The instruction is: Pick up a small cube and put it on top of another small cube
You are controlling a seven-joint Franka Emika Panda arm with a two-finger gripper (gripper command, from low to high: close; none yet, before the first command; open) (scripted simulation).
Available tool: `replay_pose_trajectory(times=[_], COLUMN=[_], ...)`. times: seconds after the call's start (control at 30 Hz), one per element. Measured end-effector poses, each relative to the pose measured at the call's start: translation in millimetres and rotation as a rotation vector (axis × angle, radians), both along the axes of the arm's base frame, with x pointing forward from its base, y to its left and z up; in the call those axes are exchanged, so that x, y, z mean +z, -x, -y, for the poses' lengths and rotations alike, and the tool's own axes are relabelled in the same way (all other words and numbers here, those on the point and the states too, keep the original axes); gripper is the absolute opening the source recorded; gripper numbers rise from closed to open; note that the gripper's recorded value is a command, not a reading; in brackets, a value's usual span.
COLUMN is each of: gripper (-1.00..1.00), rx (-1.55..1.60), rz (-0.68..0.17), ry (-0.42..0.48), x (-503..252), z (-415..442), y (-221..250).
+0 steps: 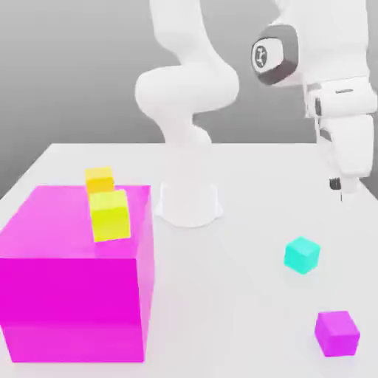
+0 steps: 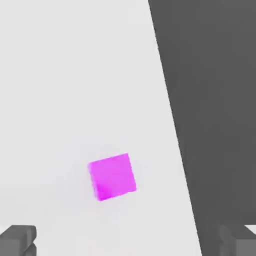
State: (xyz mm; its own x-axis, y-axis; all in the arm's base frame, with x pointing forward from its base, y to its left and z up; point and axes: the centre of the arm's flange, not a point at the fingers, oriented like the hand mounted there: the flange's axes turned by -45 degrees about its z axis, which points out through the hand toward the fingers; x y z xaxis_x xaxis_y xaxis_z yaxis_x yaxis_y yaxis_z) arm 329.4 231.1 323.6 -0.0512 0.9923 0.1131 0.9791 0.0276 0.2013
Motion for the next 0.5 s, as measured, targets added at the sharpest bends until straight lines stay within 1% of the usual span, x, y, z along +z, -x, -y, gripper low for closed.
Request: replay_pose_trajectory(times=[0.3, 0.4, 0.5], gripper=[0.0, 0.0, 0.0], rx=[0.601, 0.659, 0.661], rz=[-0.136, -0.147, -0.149], ry=[0.169, 0.183, 0.184], x=[-117.6, -142.9, -166.7], z=[-18.1, -19.7, -19.1], y=[105.2, 115.3, 115.1])
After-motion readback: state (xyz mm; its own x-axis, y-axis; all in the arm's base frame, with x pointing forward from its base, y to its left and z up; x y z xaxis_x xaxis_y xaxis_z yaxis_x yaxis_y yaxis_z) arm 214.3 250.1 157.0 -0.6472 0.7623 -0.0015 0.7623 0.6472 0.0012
